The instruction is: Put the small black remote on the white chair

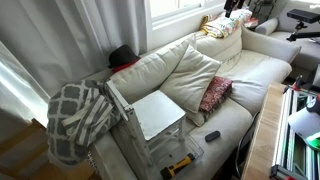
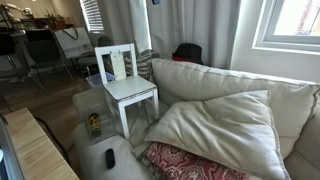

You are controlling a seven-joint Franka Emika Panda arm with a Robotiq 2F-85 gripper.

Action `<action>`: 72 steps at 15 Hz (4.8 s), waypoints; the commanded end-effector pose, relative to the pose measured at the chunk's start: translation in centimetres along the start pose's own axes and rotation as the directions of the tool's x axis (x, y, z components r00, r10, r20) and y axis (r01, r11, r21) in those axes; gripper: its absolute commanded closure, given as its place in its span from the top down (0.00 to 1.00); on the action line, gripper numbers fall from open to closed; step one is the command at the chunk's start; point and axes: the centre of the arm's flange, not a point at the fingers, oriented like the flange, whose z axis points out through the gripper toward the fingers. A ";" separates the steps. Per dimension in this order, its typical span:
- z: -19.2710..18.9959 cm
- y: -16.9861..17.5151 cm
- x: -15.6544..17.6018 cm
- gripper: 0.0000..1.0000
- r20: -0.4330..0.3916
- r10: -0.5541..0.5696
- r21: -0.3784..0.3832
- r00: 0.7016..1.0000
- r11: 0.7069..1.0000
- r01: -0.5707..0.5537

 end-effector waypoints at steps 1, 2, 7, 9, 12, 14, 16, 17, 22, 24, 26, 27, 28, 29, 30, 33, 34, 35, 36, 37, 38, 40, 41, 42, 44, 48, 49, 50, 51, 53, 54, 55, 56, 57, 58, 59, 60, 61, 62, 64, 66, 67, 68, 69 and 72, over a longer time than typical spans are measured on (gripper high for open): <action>0.0 0.0 0.0 1.00 0.000 0.000 0.000 1.000 1.000 0.000; 0.0 0.0 0.0 1.00 0.000 0.000 0.000 1.000 1.000 0.000; 4.0 -5.8 0.6 1.00 0.040 -0.178 0.096 0.983 0.980 0.173; 6.3 -10.2 0.5 1.00 0.043 -0.275 0.145 0.961 0.953 0.266; 10.1 -16.8 0.1 1.00 0.044 -0.422 0.208 0.905 0.890 0.405; 12.6 -21.0 -0.8 1.00 0.042 -0.520 0.250 0.853 0.832 0.495; 14.9 -24.2 -1.7 1.00 0.037 -0.608 0.292 0.793 0.766 0.573; 15.9 -25.5 -2.2 1.00 0.038 -0.650 0.312 0.759 0.729 0.609; 17.1 -27.6 -4.0 1.00 0.054 -0.713 0.344 0.699 0.671 0.657; 17.5 -27.8 -3.8 1.00 0.052 -0.722 0.347 0.690 0.661 0.665; 17.4 -27.8 -3.6 1.00 0.048 -0.723 0.346 0.689 0.660 0.667; 17.4 -27.8 -3.5 1.00 0.048 -0.723 0.346 0.690 0.660 0.667; 17.4 -27.8 -3.5 1.00 0.047 -0.723 0.346 0.690 0.659 0.667; 17.4 -27.8 -3.5 1.00 0.047 -0.723 0.346 0.689 0.659 0.668; 17.4 -27.8 -3.5 1.00 0.047 -0.723 0.346 0.689 0.659 0.668; 22.1 -30.3 -4.8 1.00 0.120 -0.780 0.390 0.614 0.606 0.693; 24.2 -31.7 -6.0 1.00 0.131 -0.820 0.410 0.558 0.557 0.722; 25.6 -32.6 -7.1 1.00 0.152 -0.841 0.417 0.519 0.531 0.738; 27.5 -33.9 -8.5 1.00 0.151 -0.869 0.435 0.472 0.487 0.757; 29.0 -34.9 -9.8 1.00 0.155 -0.893 0.451 0.423 0.445 0.774; 30.9 -36.0 -11.5 1.00 0.147 -0.917 0.466 0.372 0.396 0.792; 33.7 -37.7 -14.1 1.00 0.125 -0.952 0.490 0.281 0.305 0.817; 35.0 -38.4 -15.4 1.00 0.103 -0.963 0.503 0.250 0.267 0.822; 36.3 -39.0 -16.5 1.00 0.090 -0.968 0.511 0.232 0.245 0.824; 34.1 -38.1 -16.8 1.00 0.103 -0.959 0.510 0.265 0.279 0.814; 34.9 -38.4 -17.0 1.00 0.099 -0.959 0.515 0.266 0.278 0.811; 34.7 -38.4 -16.7 1.00 0.096 -0.958 0.511 0.269 0.280 0.813; 34.5 -38.4 -16.6 1.00 0.094 -0.958 0.508 0.271 0.280 0.815; 34.4 -38.4 -16.5 1.00 0.093 -0.958 0.507 0.271 0.280 0.815; 35.8 -37.8 -16.1 1.00 0.111 -0.950 0.535 0.293 0.305 0.787; 37.9 -36.9 -15.9 1.00 0.125 -0.943 0.539 0.308 0.325 0.777; 38.9 -36.5 -15.8 1.00 0.099 -0.941 0.561 0.324 0.322 0.762; 40.0 -36.1 -15.9 1.00 0.083 -0.938 0.571 0.336 0.321 0.756; 41.1 -35.6 -16.1 1.00 0.061 -0.938 0.584 0.342 0.311 0.750; 41.9 -35.1 -16.3 1.00 0.032 -0.936 0.594 0.351 0.300 0.746; 42.8 -34.7 -16.4 1.00 0.008 -0.936 0.608 0.352 0.284 0.741; 43.7 -34.2 -16.9 1.00 -0.017 -0.936 0.616 0.352 0.267 0.741; 44.4 -33.8 -17.2 1.00 -0.040 -0.937 0.627 0.346 0.246 0.739; 45.2 -33.3 -17.7 1.00 -0.065 -0.941 0.636 0.333 0.219 0.740; 46.4 -32.9 -18.8 1.00 -0.121 -0.944 0.629 0.308 0.167 0.759; 47.5 -33.0 -19.7 1.00 -0.166 -0.940 0.605 0.299 0.142 0.783; 47.8 -33.2 -19.9 1.00 -0.186 -0.935 0.594 0.302 0.138 0.792; 46.0 -32.8 -19.2 1.00 -0.134 -0.940 0.612 0.314 0.171 0.772; 46.3 -32.9 -19.6 1.00 -0.139 -0.939 0.613 0.315 0.168 0.772; 46.1 -32.9 -19.3 1.00 -0.141 -0.939 0.609 0.315 0.168 0.775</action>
